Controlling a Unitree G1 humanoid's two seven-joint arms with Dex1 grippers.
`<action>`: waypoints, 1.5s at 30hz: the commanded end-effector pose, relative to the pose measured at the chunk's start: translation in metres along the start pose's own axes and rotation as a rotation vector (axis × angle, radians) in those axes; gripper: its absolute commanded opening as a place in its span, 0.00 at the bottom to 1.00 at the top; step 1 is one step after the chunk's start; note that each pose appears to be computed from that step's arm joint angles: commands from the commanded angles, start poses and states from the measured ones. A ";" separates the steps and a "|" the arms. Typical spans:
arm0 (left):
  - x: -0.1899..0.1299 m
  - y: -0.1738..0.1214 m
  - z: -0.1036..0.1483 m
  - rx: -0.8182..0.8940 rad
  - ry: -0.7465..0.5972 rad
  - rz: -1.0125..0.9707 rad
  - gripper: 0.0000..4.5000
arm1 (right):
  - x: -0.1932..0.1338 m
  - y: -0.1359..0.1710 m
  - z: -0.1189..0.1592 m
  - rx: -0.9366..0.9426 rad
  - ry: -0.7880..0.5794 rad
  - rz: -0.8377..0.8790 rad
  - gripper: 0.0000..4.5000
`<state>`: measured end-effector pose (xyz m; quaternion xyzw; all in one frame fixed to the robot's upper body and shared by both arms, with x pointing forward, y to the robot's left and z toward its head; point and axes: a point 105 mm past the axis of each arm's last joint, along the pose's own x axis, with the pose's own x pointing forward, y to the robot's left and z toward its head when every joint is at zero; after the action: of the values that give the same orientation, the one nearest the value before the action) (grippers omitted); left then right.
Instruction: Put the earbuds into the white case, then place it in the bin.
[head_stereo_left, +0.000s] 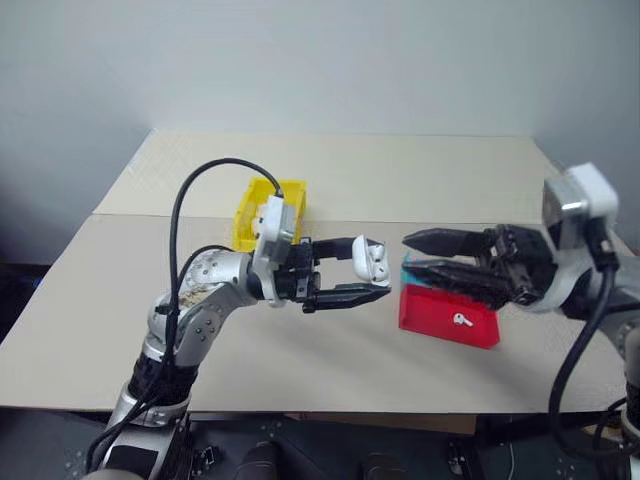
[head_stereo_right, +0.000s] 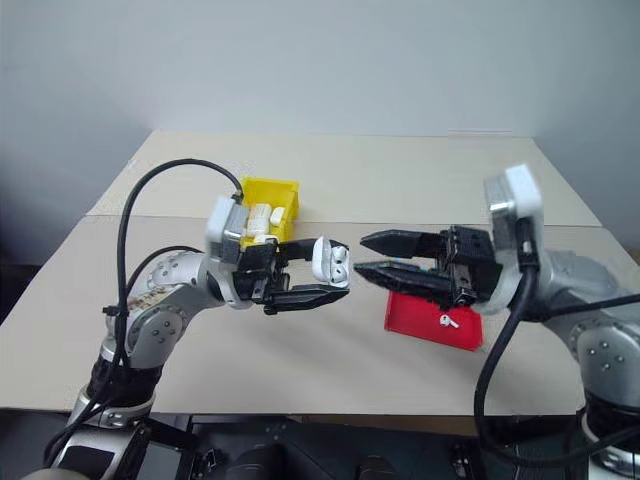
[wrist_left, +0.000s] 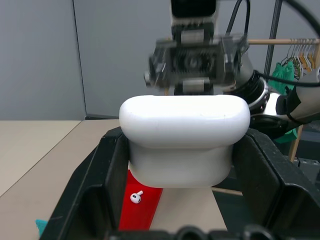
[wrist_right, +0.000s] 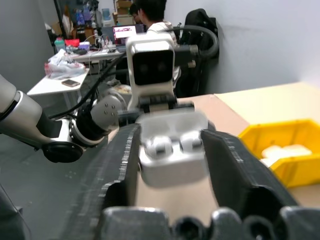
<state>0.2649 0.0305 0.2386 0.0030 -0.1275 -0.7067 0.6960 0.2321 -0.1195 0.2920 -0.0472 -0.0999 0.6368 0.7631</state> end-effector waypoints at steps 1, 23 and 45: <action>0.004 0.003 -0.005 0.024 0.009 -0.004 0.62 | 0.016 -0.005 0.005 -0.116 0.065 0.016 0.23; -0.007 0.007 -0.004 0.084 0.010 0.100 0.62 | 0.025 -0.025 -0.015 -0.344 0.418 0.003 0.01; -0.105 0.169 -0.029 0.242 0.151 1.303 0.62 | 0.007 -0.031 -0.032 -0.162 0.201 -0.323 0.01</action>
<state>0.4362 0.1344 0.2110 0.0425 -0.1097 -0.1198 0.9858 0.2767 -0.1177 0.2570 -0.1450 -0.0549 0.4900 0.8578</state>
